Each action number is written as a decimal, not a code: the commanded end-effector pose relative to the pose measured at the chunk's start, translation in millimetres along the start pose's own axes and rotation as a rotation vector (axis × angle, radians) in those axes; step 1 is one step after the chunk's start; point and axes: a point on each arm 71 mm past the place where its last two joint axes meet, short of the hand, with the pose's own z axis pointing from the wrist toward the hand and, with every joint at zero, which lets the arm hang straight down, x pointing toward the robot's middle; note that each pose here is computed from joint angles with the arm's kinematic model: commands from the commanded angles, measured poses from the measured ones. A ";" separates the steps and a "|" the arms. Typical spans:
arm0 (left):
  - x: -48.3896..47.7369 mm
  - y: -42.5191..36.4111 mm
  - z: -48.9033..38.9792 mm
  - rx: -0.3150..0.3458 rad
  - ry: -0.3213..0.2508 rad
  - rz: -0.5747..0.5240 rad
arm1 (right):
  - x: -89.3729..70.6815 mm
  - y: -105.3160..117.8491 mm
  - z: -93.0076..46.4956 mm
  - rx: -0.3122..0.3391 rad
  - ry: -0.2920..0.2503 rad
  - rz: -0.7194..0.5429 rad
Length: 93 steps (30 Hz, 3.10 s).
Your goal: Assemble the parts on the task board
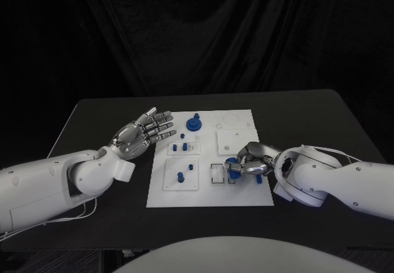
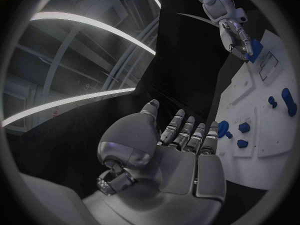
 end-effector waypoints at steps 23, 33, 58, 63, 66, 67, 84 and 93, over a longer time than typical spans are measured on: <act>1.3 1.6 1.5 0.004 0.018 -0.011 | 8.1 10.5 15.8 0.024 0.060 -0.022; 1.5 3.2 1.7 0.001 0.020 -0.014 | 9.7 10.5 19.1 0.034 0.079 -0.034; 0.2 6.1 -0.3 -0.006 0.015 -0.017 | 8.5 12.3 21.7 0.018 0.057 -0.026; 0.2 6.3 -0.5 -0.008 0.015 -0.017 | 7.9 12.4 21.5 0.014 0.052 -0.024; 0.0 6.3 -0.8 -0.008 0.014 -0.017 | 7.5 12.6 20.7 0.006 0.046 -0.020; -0.1 6.3 -0.9 -0.008 0.014 -0.017 | 7.3 12.7 20.3 0.004 0.044 -0.019; -1.1 7.7 -1.9 -0.013 0.013 -0.019 | -2.1 11.4 2.6 -0.081 -0.057 0.035; -1.4 8.2 -2.2 -0.014 0.013 -0.020 | -1.3 5.2 -0.3 -0.058 -0.019 0.022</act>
